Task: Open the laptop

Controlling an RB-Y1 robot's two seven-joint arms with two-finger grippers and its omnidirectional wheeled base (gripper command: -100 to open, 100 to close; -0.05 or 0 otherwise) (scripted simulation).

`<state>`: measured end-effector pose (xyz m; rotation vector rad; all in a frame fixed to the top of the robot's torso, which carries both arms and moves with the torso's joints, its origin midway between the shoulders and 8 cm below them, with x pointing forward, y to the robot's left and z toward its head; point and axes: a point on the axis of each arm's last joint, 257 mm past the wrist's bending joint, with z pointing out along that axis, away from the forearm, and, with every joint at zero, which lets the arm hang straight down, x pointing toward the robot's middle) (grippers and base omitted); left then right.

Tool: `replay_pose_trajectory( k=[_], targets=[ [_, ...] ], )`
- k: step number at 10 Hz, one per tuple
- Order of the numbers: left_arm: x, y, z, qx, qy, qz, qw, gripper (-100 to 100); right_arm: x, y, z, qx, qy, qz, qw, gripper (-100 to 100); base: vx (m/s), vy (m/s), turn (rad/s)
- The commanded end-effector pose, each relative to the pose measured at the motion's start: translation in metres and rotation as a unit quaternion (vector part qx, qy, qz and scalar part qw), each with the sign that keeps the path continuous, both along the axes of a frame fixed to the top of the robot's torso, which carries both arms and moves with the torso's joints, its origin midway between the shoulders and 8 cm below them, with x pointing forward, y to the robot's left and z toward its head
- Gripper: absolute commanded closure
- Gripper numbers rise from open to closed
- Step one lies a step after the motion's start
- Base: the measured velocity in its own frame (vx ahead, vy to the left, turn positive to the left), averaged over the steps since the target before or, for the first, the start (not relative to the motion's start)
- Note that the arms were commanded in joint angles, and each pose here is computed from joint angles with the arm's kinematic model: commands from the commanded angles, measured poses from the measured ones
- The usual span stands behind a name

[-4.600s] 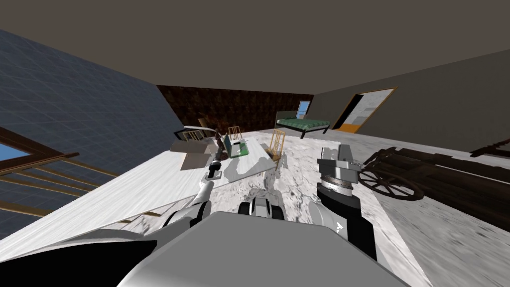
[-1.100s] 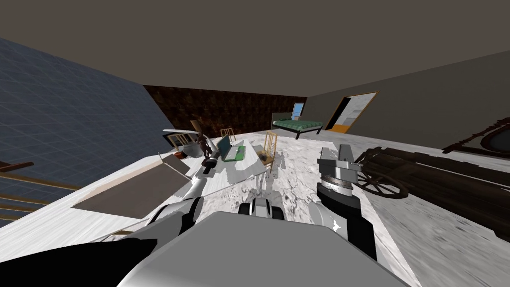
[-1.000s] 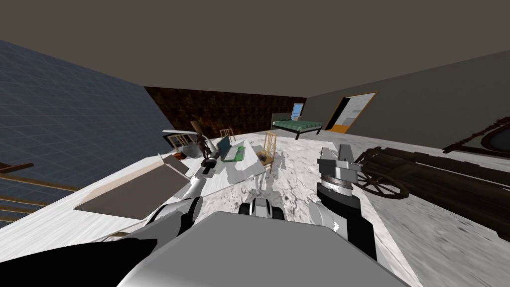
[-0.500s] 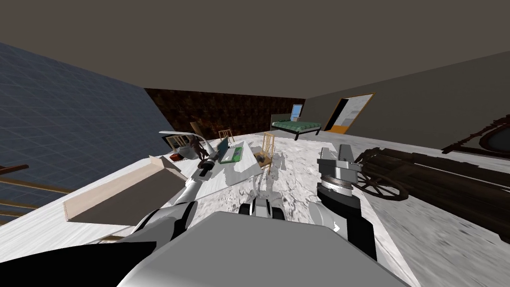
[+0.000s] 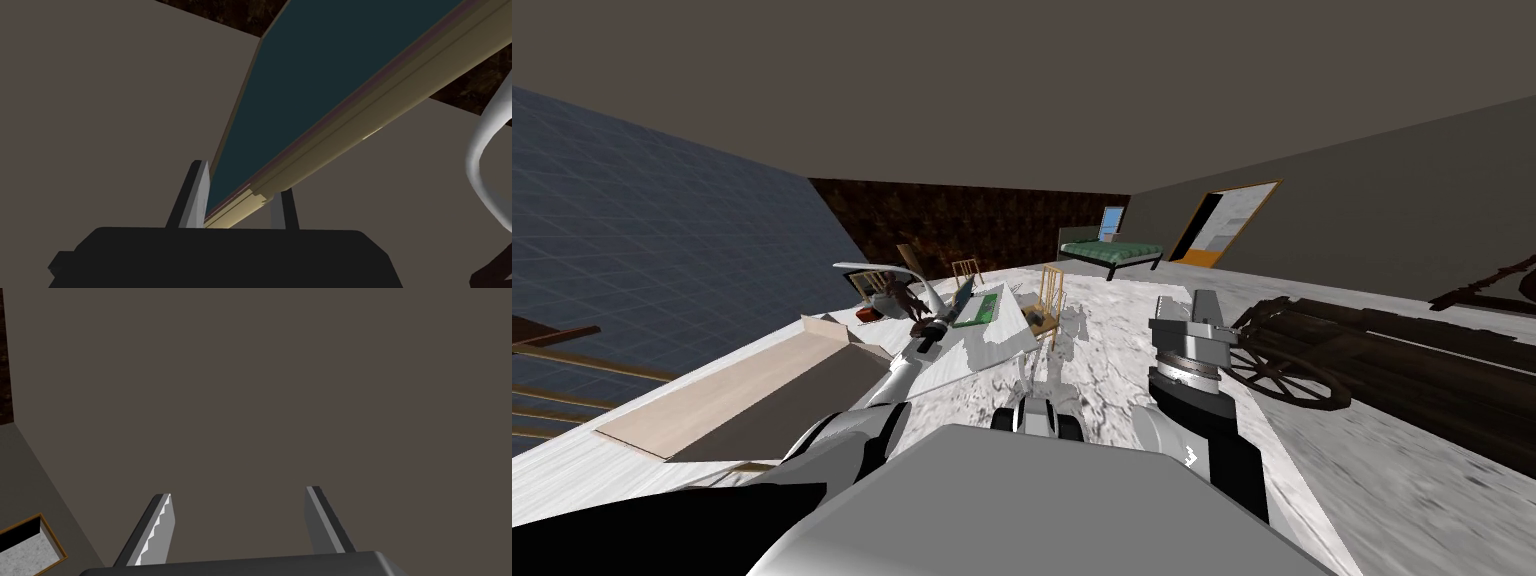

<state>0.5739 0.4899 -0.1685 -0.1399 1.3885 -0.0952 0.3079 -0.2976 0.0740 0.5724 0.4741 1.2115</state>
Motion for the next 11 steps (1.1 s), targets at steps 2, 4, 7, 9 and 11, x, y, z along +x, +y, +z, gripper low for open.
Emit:
replay_pose_trajectory(
  k=[2, 4, 7, 9, 11],
  targets=[
    [0.011, -0.028, -0.020, 0.028, 0.022, -0.011, 0.9993, 100, 0.000, 0.000, 0.000, 0.000, 0.000, 0.000, 1.0000, 0, 0.017, 0.009, 0.050],
    [0.017, -0.042, -0.028, 0.041, 0.030, -0.019, 0.9985, 100, 0.000, 0.000, 0.000, 0.000, 0.000, 0.000, 1.0000, 0, 0.020, 0.004, 0.090],
    [0.022, -0.059, -0.037, 0.068, 0.040, -0.027, 0.9965, 100, 0.000, 0.000, 0.000, 0.000, 0.000, 0.000, 1.0000, 0, 0.024, 0.002, 0.080],
    [0.027, -0.074, -0.045, 0.086, 0.048, -0.035, 0.9945, 100, 0.000, 0.000, 0.000, 0.000, 0.000, 0.000, 1.0000, 0, 0.026, 0.001, 0.086],
    [0.031, -0.089, -0.054, 0.104, 0.057, -0.044, 0.9919, 100, 0.000, 0.000, 0.000, 0.000, 0.000, 0.000, 1.0000, 0, 0.020, 0.001, 0.083]
  ],
)
